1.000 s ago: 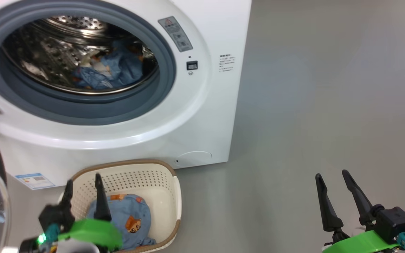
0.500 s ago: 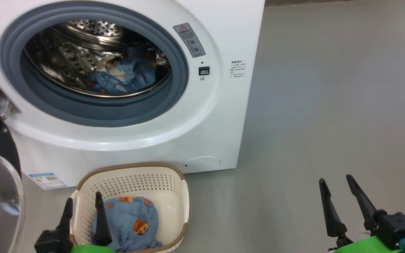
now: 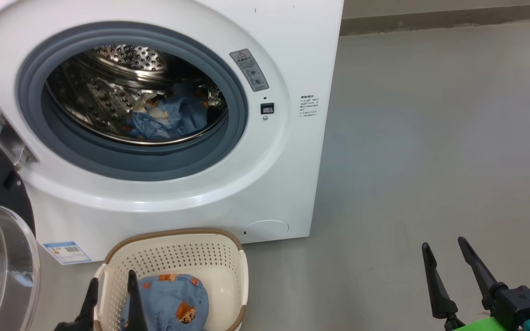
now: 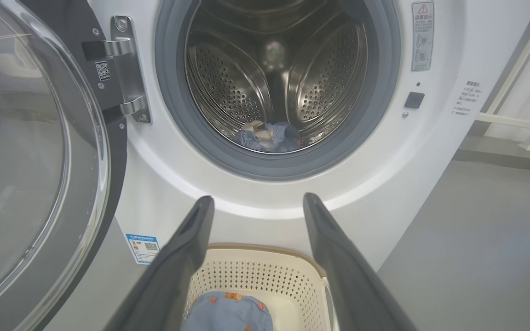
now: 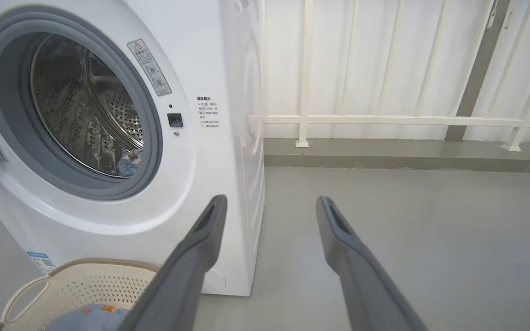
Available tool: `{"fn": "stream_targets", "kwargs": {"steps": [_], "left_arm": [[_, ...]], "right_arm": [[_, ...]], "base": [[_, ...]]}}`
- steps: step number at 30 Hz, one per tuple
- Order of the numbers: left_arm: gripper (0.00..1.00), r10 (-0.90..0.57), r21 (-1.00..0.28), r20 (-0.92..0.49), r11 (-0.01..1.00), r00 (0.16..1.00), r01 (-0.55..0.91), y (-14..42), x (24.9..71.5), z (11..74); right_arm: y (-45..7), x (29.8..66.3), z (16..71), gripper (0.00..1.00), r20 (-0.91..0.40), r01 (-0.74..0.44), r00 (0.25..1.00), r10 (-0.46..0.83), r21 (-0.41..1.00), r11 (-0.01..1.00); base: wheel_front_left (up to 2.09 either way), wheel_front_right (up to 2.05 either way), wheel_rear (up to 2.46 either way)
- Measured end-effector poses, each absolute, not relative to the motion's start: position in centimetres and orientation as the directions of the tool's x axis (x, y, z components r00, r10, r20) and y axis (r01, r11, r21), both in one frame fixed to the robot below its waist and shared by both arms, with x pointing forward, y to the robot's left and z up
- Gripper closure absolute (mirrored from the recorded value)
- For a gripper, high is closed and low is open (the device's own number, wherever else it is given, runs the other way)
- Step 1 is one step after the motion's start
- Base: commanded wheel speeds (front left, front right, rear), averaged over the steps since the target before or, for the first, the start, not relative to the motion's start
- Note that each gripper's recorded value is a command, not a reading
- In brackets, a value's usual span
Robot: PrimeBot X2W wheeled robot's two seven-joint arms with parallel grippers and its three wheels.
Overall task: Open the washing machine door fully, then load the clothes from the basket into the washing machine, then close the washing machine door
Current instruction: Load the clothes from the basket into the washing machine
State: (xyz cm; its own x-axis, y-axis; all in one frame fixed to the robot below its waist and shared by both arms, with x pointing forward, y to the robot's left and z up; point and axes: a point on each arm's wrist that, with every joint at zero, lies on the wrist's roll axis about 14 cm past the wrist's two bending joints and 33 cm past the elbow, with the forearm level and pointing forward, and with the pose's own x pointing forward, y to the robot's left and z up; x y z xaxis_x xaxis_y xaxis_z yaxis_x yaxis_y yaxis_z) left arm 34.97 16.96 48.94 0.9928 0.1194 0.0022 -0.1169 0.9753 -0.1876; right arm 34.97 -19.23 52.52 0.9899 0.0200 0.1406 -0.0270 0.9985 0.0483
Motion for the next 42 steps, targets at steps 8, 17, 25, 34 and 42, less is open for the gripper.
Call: {"fn": "stream_targets", "kwargs": {"steps": [8, 17, 25, 34, 42], "left_arm": [[0.0, 0.113, -0.188, 0.011, 0.976, 0.994, -0.109, 16.9, 34.8, 49.2], [0.0, 0.101, -0.19, 0.022, 0.977, 0.995, -0.095, 16.7, 34.8, 49.5], [0.0, 0.092, -0.191, 0.02, 0.978, 0.996, -0.086, 16.4, 34.9, 49.4], [0.0, 0.071, -0.184, -0.084, 0.979, 0.994, -0.085, 15.8, 35.1, 46.2], [0.0, 0.04, -0.174, -0.218, 0.981, 0.975, -0.08, 14.7, 37.2, 41.9]], "right_arm": [[-19.4, 34.5, 53.0, 0.0, 0.155, -0.022, 0.988, 0.016, 0.035, 0.999], [-19.4, 33.8, 52.8, 0.0, 0.149, -0.018, 0.989, 0.013, 0.037, 0.999], [-19.4, 33.7, 52.6, 0.0, 0.143, -0.018, 0.99, 0.013, 0.038, 0.999], [-19.7, 33.8, 51.6, 0.0, 0.112, -0.008, 0.994, 0.003, 0.043, 0.999], [-20.3, 35.2, 51.0, 0.0, 0.091, 0.012, 0.996, -0.019, 0.069, 0.998]], "base": [[0.0, 0.0, 0.0], [0.0, 0.0, 0.0], [0.0, 0.0, 0.0], [0.0, 0.0, 0.0], [0.0, 0.0, 0.0]]}}
